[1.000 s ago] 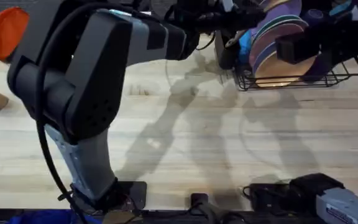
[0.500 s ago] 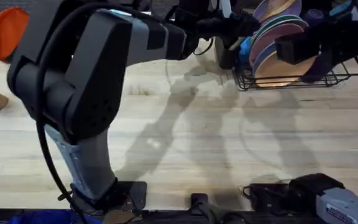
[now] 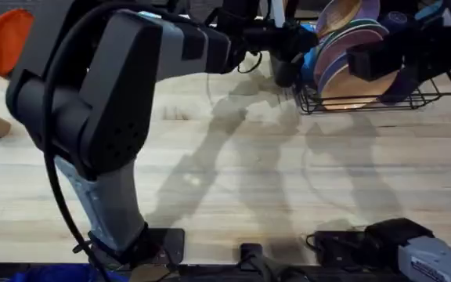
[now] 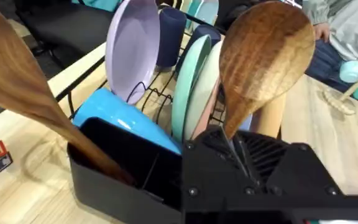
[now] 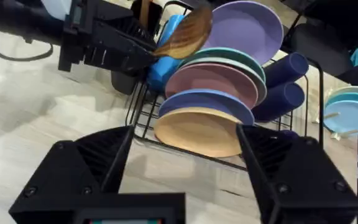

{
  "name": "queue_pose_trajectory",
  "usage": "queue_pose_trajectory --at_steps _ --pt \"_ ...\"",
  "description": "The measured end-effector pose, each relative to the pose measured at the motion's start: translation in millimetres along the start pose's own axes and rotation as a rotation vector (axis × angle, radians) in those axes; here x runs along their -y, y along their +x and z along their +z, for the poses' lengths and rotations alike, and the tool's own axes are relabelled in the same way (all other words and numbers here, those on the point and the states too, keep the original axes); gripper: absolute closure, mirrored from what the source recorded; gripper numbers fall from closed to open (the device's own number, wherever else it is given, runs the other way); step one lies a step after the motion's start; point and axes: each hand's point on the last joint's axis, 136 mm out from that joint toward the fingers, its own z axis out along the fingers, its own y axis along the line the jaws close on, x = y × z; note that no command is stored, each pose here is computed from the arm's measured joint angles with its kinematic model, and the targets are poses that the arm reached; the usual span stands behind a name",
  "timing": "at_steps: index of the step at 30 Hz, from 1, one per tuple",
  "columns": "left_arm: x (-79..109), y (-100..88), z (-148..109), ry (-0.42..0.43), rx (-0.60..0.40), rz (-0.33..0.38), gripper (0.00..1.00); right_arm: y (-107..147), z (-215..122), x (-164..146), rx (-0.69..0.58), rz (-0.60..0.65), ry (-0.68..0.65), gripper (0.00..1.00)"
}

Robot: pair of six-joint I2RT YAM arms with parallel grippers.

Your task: Pick up the spoon on the table one by one and put them onto the rack

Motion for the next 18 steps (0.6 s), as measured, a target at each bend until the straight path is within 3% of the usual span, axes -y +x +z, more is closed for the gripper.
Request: queue_pose_trajectory --at_steps 9,18 --pt "-2.8 13.3 -2 -0.005 -0.049 -0.045 0.958 0 0 0 0.000 -0.003 0.000 0.006" --pt "-3.8 13.7 -4 -0.001 -0.052 -0.049 0.957 0 0 0 0.000 -0.003 0.000 0.007"
